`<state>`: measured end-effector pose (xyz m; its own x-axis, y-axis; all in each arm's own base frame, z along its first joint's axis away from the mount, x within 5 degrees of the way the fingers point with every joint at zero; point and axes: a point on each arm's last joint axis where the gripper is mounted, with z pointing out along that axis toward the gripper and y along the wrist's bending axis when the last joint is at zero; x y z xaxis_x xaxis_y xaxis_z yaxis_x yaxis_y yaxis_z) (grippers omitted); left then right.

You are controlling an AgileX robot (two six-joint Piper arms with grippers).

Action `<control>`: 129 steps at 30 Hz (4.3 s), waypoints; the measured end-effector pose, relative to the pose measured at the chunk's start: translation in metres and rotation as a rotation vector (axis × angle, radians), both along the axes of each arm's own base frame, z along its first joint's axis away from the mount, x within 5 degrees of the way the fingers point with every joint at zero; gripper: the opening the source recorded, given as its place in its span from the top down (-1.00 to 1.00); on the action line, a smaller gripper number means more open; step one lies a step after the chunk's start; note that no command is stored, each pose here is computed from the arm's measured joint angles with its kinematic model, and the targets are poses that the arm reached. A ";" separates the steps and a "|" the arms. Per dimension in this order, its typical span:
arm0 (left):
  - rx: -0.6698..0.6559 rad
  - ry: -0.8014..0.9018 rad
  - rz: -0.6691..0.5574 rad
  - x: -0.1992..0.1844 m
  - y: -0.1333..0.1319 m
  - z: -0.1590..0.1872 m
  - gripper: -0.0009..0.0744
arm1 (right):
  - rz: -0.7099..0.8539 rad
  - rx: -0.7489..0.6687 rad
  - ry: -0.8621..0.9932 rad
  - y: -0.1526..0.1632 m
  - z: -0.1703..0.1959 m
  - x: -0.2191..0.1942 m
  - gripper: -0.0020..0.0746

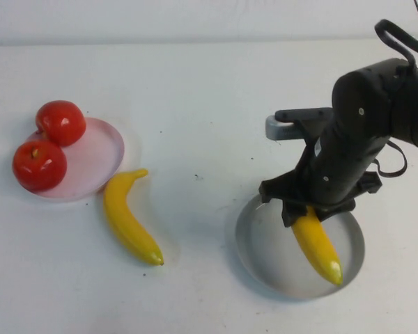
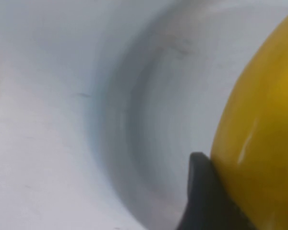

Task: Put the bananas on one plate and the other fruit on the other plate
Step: Put another type of fruit in the right plate

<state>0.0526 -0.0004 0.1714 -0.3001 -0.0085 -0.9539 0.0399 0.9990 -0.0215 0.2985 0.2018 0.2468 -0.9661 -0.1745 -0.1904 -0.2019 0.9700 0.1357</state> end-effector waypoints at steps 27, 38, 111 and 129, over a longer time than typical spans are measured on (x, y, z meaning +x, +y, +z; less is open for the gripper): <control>0.000 0.000 0.000 0.000 0.000 0.000 0.98 | 0.218 0.010 -0.098 0.044 0.025 0.014 -0.21; 0.000 0.000 0.000 0.000 0.000 0.000 0.98 | 0.606 0.172 -0.249 0.172 -0.003 0.016 -0.20; 0.000 0.000 0.000 0.000 0.000 0.000 0.98 | -0.026 0.139 -0.091 0.014 0.031 -0.039 0.61; 0.000 0.000 0.000 0.000 0.000 0.000 0.98 | 0.316 0.052 -0.079 -0.044 0.077 -0.119 0.99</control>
<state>0.0526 -0.0004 0.1714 -0.3001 -0.0085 -0.9539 0.0399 0.9990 -0.0215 0.1795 0.1574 0.3234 -0.8475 -0.4517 -0.2788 -0.5039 0.8497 0.1552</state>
